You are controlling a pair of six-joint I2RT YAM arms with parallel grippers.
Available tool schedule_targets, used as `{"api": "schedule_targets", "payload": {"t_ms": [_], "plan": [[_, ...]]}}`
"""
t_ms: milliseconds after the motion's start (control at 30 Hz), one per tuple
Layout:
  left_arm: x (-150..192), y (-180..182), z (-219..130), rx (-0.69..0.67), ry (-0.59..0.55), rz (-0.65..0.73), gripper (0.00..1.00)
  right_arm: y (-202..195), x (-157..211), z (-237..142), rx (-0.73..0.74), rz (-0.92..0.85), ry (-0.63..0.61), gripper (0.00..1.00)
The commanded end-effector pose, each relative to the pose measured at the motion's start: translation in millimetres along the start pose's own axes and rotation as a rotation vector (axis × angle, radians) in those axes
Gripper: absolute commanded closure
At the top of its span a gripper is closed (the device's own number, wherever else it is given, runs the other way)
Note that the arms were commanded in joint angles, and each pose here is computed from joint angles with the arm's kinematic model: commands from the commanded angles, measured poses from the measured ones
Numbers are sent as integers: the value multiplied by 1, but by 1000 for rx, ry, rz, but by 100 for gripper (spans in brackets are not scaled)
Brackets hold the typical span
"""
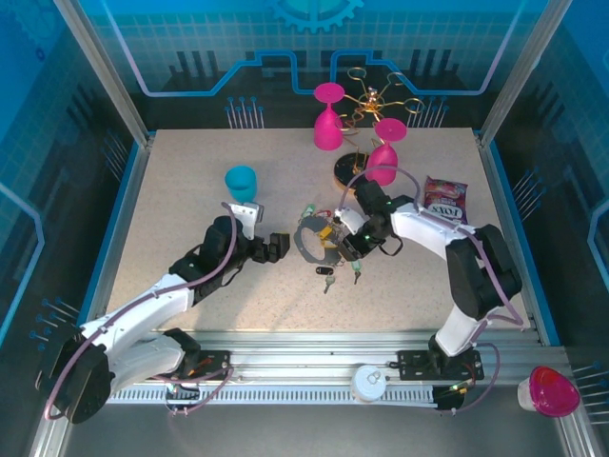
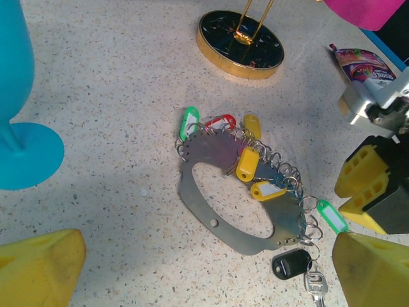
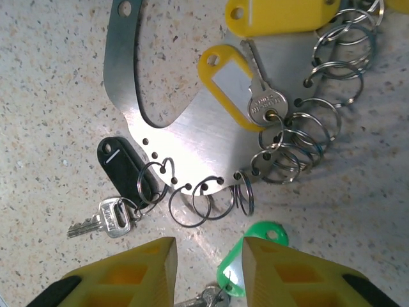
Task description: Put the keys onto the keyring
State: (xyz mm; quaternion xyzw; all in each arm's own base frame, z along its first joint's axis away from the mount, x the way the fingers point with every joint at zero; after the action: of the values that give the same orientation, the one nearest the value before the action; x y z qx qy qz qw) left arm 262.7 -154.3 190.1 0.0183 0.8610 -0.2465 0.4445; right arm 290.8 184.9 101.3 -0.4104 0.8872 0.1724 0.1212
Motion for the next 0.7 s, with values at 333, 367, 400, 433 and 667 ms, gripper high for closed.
{"api": "schedule_targets", "payload": {"t_ms": [333, 367, 400, 433, 667], "plan": [[-7, -8, 0, 30, -8, -15, 1, -6, -9, 22, -1, -10, 89, 72], [-7, -8, 0, 28, -9, -15, 1, -7, -8, 22, 4, -7, 94, 72], [-7, -8, 0, 29, -8, -14, 1, -7, -8, 23, 5, -7, 95, 72], [-7, -8, 0, 29, -8, -14, 1, -7, -8, 23, 7, -5, 98, 72], [-4, -7, 1, 26, 1, -9, 1, -11, -3, 26, 27, 3, 124, 70]]}}
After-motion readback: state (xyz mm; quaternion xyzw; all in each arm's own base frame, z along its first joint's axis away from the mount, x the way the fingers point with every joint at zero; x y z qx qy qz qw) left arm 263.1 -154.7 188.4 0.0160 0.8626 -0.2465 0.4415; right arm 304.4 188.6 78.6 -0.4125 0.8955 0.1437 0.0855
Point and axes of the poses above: each hand's point on the last joint's axis, 136 mm out from that joint toward the fingers, its own z axis out along the fingers, its own y axis along the line the jaws close on, x = y × z, the point moved 5 cm from there along -z, back along the fingers, and after that the axes turned 8 degrees about -z, right-handed, at the moved point
